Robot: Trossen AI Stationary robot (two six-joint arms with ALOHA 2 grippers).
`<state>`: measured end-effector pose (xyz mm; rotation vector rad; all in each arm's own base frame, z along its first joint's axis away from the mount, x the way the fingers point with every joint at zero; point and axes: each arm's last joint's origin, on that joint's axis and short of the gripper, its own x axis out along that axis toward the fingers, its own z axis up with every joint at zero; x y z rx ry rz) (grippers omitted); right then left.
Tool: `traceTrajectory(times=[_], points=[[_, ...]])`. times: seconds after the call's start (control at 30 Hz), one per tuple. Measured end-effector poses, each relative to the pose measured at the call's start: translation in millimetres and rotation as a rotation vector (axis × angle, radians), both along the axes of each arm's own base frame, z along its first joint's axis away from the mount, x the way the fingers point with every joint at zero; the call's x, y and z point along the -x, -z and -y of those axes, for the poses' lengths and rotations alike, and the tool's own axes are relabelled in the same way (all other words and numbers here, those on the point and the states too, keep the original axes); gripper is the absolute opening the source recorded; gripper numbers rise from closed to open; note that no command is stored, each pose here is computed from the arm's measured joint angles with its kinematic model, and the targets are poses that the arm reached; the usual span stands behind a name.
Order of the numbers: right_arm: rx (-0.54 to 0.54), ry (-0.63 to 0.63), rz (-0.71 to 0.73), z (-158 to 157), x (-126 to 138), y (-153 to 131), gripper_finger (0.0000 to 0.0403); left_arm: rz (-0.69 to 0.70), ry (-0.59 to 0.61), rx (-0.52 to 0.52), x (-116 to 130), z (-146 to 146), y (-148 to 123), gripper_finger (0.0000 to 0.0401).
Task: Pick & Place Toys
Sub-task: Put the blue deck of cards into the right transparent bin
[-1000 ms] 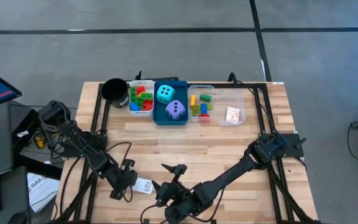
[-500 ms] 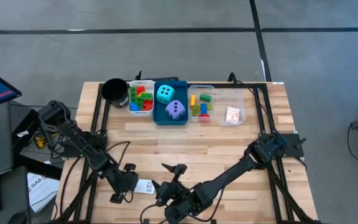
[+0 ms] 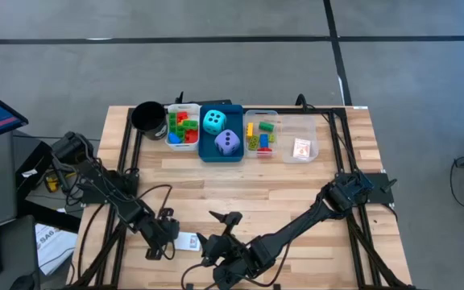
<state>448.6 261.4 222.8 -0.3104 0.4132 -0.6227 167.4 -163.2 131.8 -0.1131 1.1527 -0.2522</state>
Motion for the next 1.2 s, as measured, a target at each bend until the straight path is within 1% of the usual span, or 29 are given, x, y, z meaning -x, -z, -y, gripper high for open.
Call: traceTrajectory(times=[0.13, 0.27, 0.4, 0.5, 0.57, 0.73, 0.97, 1.1, 1.2], points=[[-0.001, -0.001, -0.001, 0, 0, 0, 0.0388, -0.032, -0.021, -0.014, -3, 3, 12, 0.0000], [-0.017, -0.015, -0.006, 0, 0, 0, 0.0388, 0.004, -0.031, 0.015, -9, 7, 16, 0.0000], [-0.097, -0.042, 0.003, -2, -1, 2, 0.0388, 0.048, -0.056, 0.062, -15, 6, 11, 0.0000], [-0.160, -0.095, -0.023, -2, -1, 0, 0.0388, 0.071, -0.082, 0.071, -21, 2, 10, 0.0000], [-0.193, -0.141, -0.068, -2, -1, 0, 0.0388, 0.073, -0.102, 0.069, -24, -1, 11, 0.0000], [-0.188, -0.208, -0.253, 1, 9, 7, 0.0388, 0.078, -0.143, 0.068, -31, -9, 11, 0.0000], [-0.198, -0.225, -0.458, 6, 22, 18, 0.0388, 0.111, -0.190, 0.091, -41, -17, 8, 0.0000], [-0.173, -0.223, -0.580, 4, 35, 22, 0.0388, 0.133, -0.208, 0.108, -45, -19, 7, 0.0000], [-0.178, -0.223, -0.651, -1, 46, 25, 0.0388, 0.164, -0.221, 0.123, -48, -19, 5, 0.0000]])
